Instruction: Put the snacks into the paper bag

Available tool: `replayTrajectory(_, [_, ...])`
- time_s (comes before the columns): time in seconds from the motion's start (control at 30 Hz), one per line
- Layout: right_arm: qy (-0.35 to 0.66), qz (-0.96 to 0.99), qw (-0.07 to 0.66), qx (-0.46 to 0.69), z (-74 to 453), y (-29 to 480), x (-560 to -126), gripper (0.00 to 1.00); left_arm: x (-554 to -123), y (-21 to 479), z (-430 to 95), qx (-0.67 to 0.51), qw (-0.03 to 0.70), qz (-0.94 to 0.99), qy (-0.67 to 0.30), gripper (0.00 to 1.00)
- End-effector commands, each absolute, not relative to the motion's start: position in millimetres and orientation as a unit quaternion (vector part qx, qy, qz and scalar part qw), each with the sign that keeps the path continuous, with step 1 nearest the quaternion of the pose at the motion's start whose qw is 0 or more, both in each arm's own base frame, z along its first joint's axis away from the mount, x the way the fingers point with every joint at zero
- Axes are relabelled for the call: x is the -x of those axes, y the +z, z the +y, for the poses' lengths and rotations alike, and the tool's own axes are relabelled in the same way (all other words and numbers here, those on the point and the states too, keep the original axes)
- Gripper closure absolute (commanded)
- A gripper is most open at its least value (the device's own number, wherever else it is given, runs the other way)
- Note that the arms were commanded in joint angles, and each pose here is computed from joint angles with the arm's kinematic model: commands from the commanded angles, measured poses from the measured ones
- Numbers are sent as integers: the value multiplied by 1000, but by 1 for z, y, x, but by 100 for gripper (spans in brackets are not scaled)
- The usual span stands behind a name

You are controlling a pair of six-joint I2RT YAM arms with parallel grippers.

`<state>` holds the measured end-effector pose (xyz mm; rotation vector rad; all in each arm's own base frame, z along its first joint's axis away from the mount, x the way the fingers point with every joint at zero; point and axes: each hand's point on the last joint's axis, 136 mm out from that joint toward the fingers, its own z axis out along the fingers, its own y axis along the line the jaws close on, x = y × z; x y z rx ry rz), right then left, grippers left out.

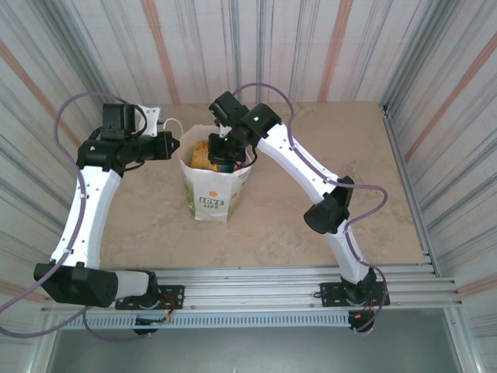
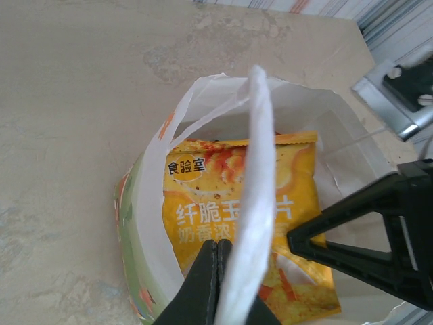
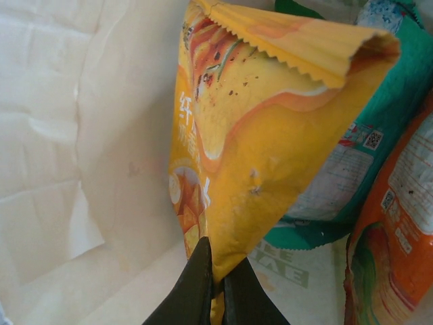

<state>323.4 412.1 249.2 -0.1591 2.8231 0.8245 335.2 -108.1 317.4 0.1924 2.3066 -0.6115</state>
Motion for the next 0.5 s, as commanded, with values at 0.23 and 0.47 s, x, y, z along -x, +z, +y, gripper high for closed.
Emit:
replayTrajectory(0.23, [194,977,87,20,369,230,-330,72,-331,331,-104,-85,392,886,-231,97])
replayTrajectory(0.47, [210,966,147,15,348,279,-331,51,-330,331,-100,-86,396,888,-217,95])
